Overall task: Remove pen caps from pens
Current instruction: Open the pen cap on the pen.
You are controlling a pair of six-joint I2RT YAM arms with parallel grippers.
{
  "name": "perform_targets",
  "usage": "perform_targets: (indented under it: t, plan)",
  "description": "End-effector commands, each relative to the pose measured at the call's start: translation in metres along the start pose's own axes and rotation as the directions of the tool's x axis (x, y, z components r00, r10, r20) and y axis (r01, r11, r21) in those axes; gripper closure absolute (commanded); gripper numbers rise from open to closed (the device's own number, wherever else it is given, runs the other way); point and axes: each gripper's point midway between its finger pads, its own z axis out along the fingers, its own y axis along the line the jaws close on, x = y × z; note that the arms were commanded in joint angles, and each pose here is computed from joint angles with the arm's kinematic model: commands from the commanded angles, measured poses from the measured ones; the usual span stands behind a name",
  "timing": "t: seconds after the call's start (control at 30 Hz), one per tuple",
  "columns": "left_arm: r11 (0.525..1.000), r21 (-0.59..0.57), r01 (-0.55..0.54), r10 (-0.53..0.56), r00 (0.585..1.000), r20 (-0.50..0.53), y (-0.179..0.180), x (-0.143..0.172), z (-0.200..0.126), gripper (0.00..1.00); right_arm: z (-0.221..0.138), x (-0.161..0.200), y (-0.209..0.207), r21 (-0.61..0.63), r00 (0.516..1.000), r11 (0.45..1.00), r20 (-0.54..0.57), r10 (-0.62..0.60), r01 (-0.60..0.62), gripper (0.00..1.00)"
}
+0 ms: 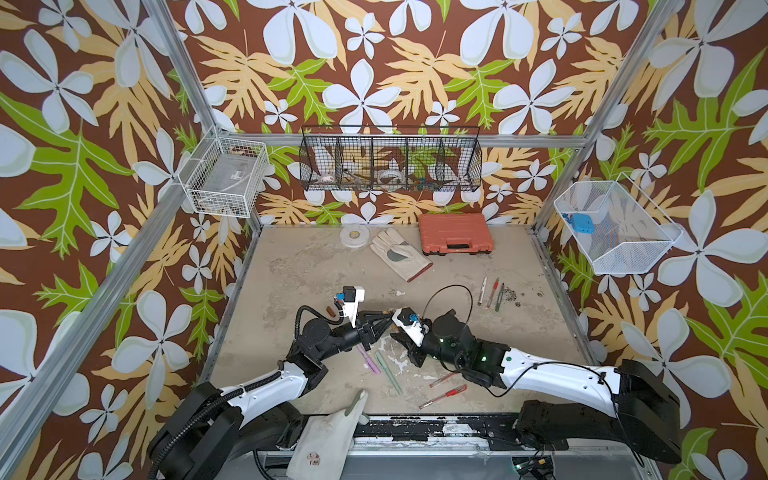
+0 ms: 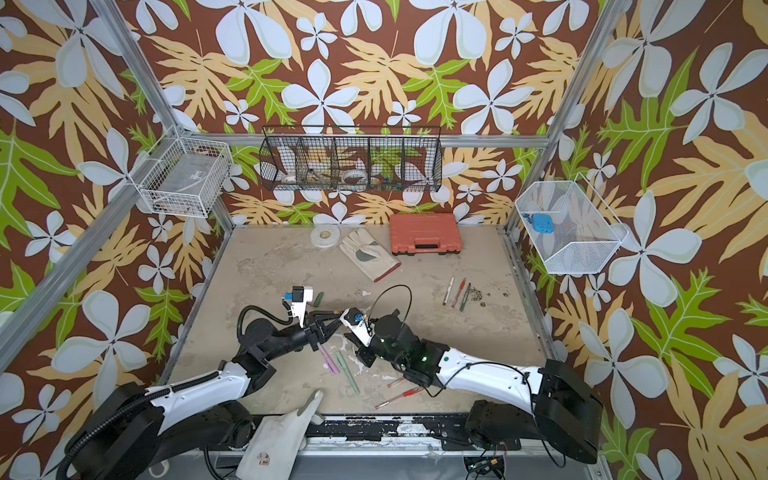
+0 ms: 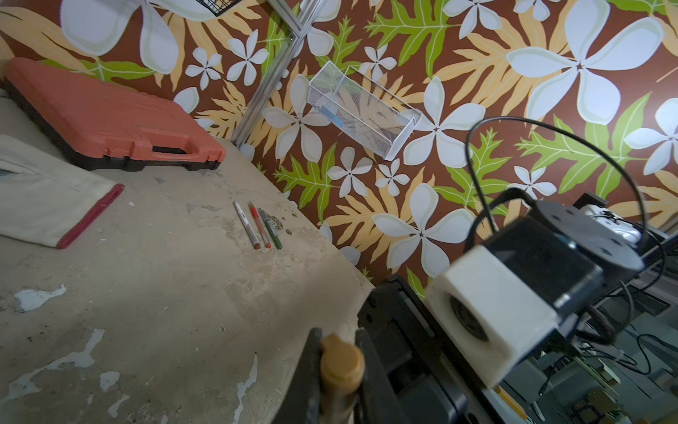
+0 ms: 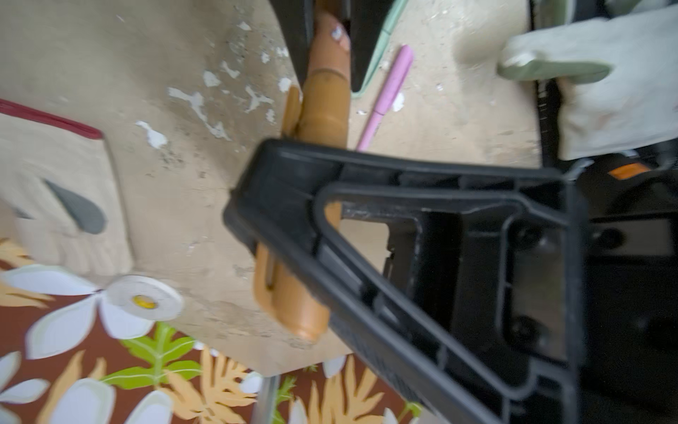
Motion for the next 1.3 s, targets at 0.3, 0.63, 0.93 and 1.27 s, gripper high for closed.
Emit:
perform_targets:
  t: [0.3, 0.63, 0.93, 1.27]
  plan:
    - [1.000, 0.022, -0.009, 0.008, 0.999, 0.041, -0.013, -0.014, -0.004, 1.00, -0.006, -0.002, 0.010, -0.105, 0.998, 0.993, 0.044, -0.046, 0.050, 1.00]
    - [0.997, 0.072, -0.037, 0.034, 0.998, 0.048, -0.025, -0.016, -0.007, 1.00, -0.043, -0.006, 0.040, -0.621, 0.987, 0.780, 0.072, 0.146, -0.070, 1.00]
    - [1.000, 0.022, -0.004, 0.003, 0.997, 0.073, -0.014, -0.023, -0.009, 1.00, -0.023, 0.000, 0.006, -0.377, 0.991, 0.921, 0.053, 0.123, -0.094, 1.00]
    - [0.999, -0.045, 0.019, -0.014, 0.995, 0.097, -0.001, -0.027, -0.011, 1.00, -0.015, 0.006, -0.027, 0.166, 0.995, 0.981, 0.008, -0.102, 0.100, 1.00]
